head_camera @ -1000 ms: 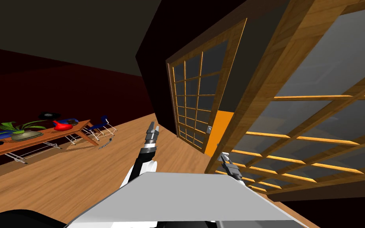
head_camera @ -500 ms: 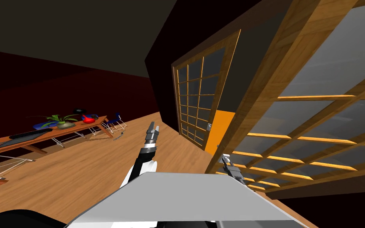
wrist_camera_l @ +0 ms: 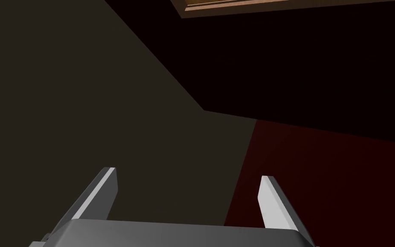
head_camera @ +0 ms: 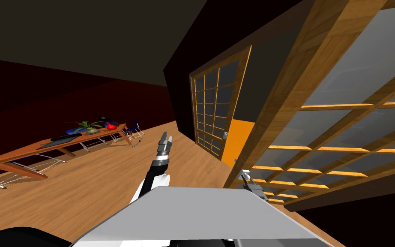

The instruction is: Pull the door open

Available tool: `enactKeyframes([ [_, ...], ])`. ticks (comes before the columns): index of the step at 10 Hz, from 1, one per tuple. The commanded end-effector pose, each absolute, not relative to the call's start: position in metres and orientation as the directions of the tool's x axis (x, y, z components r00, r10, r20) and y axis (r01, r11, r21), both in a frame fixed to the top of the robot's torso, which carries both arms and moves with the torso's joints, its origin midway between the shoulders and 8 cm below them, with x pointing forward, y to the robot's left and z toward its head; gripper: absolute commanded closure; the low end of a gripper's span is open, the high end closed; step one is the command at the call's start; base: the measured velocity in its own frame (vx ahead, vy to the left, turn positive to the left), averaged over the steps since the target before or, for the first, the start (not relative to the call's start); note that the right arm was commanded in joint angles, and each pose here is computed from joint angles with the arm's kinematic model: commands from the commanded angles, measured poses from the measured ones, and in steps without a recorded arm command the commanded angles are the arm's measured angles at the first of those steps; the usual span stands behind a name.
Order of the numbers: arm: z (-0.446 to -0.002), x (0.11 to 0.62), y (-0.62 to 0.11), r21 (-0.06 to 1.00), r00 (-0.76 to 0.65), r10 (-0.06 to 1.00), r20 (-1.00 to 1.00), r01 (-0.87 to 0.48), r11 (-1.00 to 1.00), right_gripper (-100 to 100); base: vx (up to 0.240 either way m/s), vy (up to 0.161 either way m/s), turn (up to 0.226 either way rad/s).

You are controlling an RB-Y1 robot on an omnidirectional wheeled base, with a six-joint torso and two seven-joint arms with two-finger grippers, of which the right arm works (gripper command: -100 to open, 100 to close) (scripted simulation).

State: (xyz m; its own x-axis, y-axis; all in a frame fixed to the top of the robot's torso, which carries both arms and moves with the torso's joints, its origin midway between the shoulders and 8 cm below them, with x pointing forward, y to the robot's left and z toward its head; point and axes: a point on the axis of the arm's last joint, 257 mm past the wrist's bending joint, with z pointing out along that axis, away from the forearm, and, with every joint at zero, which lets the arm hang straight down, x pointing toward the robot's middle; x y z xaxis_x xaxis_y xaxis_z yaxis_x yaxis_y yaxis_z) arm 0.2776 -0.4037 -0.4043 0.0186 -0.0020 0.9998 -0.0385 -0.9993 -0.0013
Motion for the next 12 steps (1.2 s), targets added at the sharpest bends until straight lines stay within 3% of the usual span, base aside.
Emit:
enactKeyframes([
  [1, -0.403, 0.274, -0.404, -0.001, 0.015, -0.001, 1.0, -0.026, -1.0, 100, -0.164, -0.014, 0.163],
  [9, -0.398, 0.258, -0.407, 0.0, 0.0, 0.0, 1.0, 0.033, -0.999, 100, -0.236, -0.051, 0.149],
  [12, -0.403, 0.254, -0.405, -0.001, 0.014, -0.001, 1.0, 0.041, -0.999, 100, -0.134, -0.031, 0.094],
])
